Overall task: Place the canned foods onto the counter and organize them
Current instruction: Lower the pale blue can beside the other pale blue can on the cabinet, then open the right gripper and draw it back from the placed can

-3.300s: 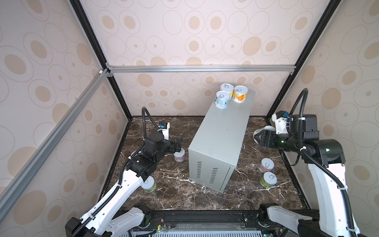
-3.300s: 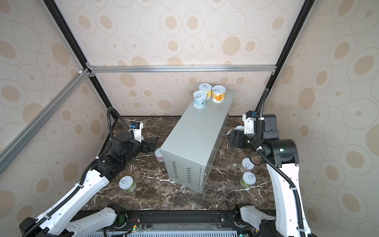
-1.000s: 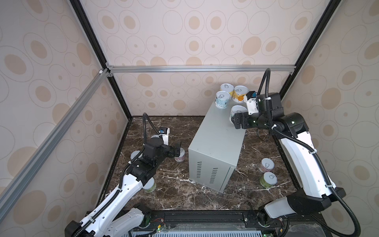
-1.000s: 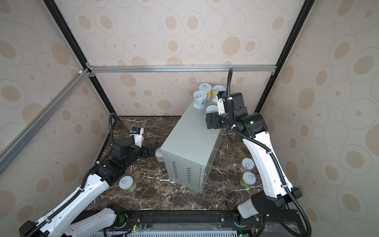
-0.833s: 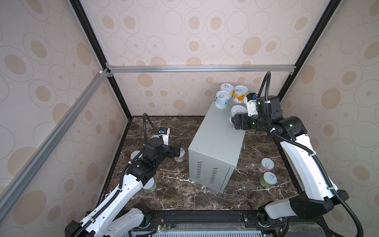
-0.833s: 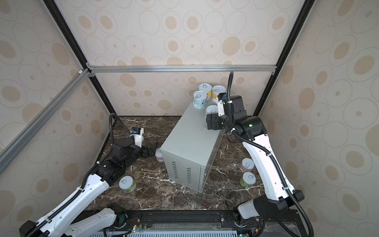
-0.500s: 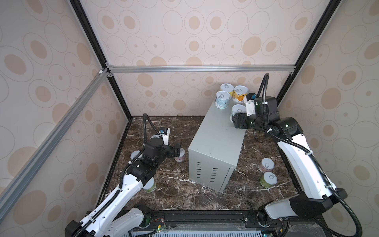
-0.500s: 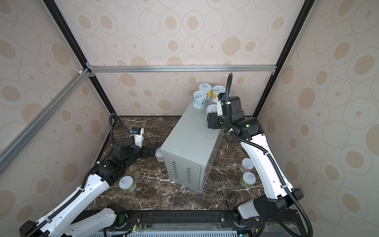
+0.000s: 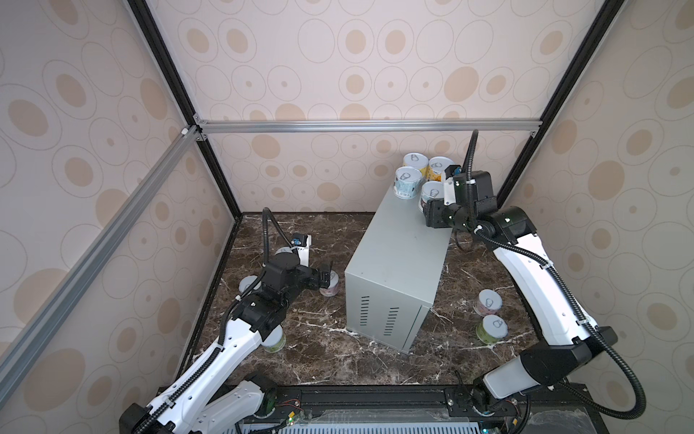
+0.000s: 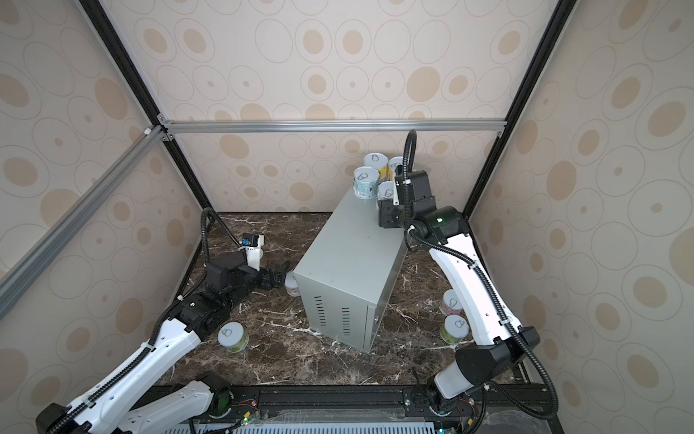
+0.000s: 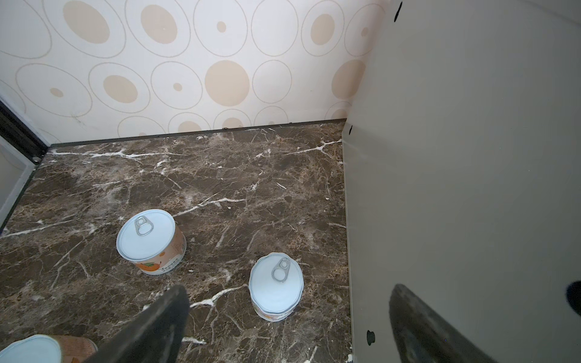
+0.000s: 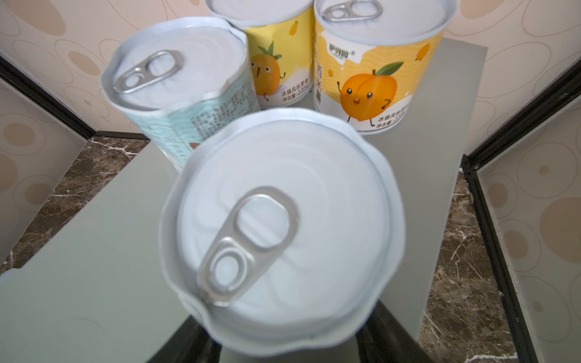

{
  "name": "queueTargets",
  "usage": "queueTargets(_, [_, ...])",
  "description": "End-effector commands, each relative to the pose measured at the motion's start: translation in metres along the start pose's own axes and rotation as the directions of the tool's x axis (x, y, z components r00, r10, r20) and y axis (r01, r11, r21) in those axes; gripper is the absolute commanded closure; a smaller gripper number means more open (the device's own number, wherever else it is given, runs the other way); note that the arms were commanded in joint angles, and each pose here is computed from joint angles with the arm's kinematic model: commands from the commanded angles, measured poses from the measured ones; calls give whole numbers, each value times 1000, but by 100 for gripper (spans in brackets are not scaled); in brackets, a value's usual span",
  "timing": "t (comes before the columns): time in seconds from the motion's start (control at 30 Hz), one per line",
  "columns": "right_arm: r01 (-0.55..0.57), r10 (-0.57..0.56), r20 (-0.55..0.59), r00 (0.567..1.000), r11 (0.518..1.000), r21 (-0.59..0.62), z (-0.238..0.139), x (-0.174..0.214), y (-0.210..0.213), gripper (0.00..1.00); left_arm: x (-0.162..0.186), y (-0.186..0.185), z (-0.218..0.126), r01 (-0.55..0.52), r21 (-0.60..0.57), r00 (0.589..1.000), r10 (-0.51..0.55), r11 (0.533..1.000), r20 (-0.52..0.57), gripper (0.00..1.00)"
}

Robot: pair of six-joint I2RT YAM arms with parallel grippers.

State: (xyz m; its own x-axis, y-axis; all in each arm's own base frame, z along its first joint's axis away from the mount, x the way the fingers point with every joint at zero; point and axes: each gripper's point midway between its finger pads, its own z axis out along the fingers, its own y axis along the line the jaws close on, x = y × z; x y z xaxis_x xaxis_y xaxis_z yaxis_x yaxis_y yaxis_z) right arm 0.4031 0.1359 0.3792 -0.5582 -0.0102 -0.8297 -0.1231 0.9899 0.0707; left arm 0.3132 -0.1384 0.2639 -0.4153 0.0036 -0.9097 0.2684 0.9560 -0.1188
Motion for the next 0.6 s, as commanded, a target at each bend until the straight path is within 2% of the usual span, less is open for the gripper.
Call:
queueTargets(0.0, [11, -11, 10, 1000, 999, 48, 3, -8, -8, 35, -7, 0, -1, -16, 4, 1000, 16, 1000, 25, 1])
queueTargets(0.37, [3, -4, 9, 1000, 995, 97, 17, -19, -22, 36, -4, 0, 3, -18, 2, 1000, 18, 1000, 11, 1])
queueTargets(0.57, [8, -8, 3, 1000, 997, 77, 25, -20, -20, 36, -1, 1, 6, -17, -1, 1000, 17, 1000, 1, 1])
